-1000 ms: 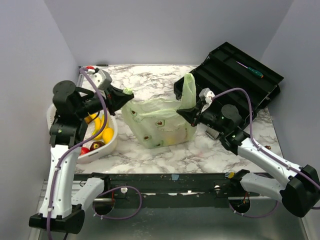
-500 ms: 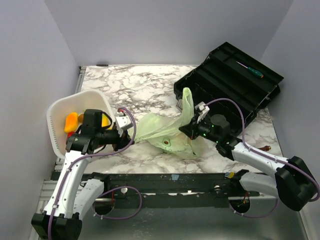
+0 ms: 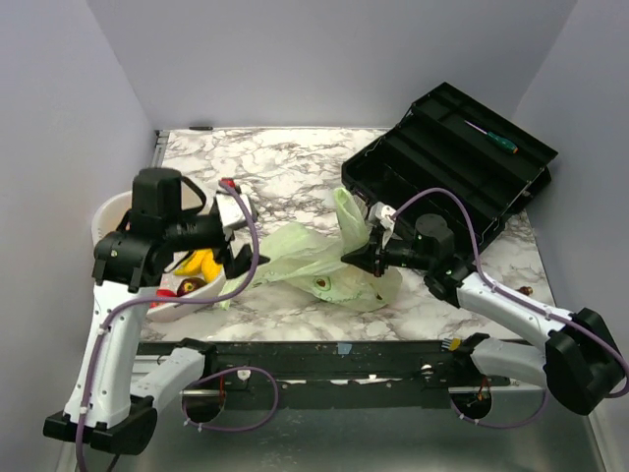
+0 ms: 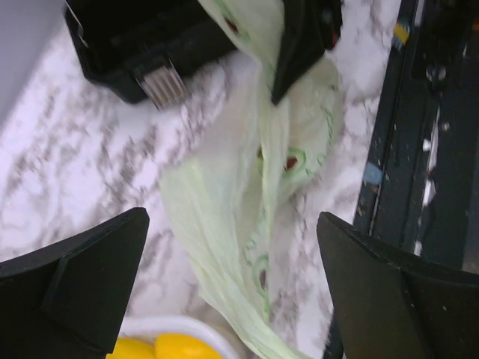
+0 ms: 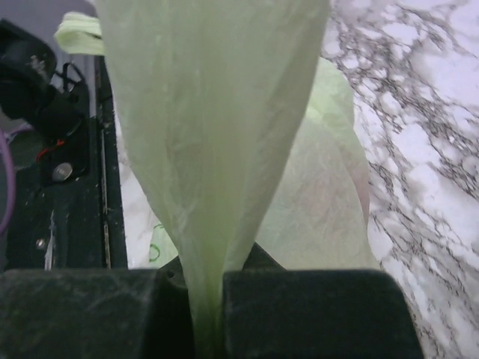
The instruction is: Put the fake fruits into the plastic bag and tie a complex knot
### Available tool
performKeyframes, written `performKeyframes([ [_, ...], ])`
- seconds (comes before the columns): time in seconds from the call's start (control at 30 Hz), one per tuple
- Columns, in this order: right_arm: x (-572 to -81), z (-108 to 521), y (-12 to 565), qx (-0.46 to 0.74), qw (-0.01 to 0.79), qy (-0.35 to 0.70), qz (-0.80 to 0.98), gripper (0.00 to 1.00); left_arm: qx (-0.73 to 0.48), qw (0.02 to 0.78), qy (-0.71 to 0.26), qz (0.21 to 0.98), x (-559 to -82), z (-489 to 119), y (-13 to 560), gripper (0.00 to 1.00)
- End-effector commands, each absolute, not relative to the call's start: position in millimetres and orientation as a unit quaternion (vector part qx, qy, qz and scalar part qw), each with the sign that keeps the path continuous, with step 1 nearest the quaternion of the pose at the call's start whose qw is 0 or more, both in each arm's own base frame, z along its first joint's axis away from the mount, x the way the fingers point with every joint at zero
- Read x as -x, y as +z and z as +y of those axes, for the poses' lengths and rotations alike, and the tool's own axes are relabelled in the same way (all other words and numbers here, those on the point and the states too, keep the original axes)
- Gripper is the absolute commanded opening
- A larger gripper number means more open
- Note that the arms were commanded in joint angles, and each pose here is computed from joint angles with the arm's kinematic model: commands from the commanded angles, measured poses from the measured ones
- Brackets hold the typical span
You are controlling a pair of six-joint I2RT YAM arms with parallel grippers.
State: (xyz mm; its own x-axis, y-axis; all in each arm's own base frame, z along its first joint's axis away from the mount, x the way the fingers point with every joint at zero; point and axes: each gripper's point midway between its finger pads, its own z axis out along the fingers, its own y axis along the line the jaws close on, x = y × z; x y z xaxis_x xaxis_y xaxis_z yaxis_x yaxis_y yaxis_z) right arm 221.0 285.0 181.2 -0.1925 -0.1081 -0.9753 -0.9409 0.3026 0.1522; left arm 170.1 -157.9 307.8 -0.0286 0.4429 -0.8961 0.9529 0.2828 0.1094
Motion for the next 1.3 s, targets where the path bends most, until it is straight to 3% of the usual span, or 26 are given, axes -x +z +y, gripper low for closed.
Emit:
performKeyframes([
  [0.0,-195.8,288.1,192.4,0.509,0.476,0.436,0.569,0.01,-0.510,0.483,-0.340,0.625,-192.1,-187.0,366.1,0.98],
  [0.2,-193.2,293.4,199.2,0.540,0.474,0.441,0.538,0.01,-0.501,0.488,-0.385,0.602,-217.0,-227.1,356.0,0.99],
  [0.67,-201.8,303.3,208.5,0.551,0.478,0.446,0.518,0.01,-0.517,0.446,-0.493,0.539,-207.1,-310.3,336.7,0.97],
  [0.8,-206.0,303.4,210.2,0.542,0.484,0.443,0.525,0.01,-0.523,0.425,-0.509,0.535,-199.1,-316.8,327.8,0.82],
  [0.83,-206.4,303.6,210.2,0.540,0.484,0.443,0.527,0.01,-0.523,0.422,-0.511,0.536,-197.9,-317.7,327.3,0.72],
  [0.9,-206.8,303.5,211.4,0.532,0.486,0.446,0.532,0.07,-0.512,0.417,-0.520,0.542,-198.0,-319.3,328.3,0.48],
  [1.0,-219.0,300.5,218.5,0.480,0.502,0.439,0.570,0.20,-0.471,0.411,-0.533,0.570,-204.2,-320.2,335.3,0.02],
  [1.1,-243.6,287.1,234.6,0.362,0.541,0.420,0.633,0.55,-0.400,0.423,-0.529,0.618,-221.2,-317.6,341.9,0.00],
  [1.27,-252.7,267.6,278.7,0.239,0.607,0.436,0.620,0.76,-0.303,0.435,-0.534,0.659,-240.1,-315.6,350.8,0.00],
])
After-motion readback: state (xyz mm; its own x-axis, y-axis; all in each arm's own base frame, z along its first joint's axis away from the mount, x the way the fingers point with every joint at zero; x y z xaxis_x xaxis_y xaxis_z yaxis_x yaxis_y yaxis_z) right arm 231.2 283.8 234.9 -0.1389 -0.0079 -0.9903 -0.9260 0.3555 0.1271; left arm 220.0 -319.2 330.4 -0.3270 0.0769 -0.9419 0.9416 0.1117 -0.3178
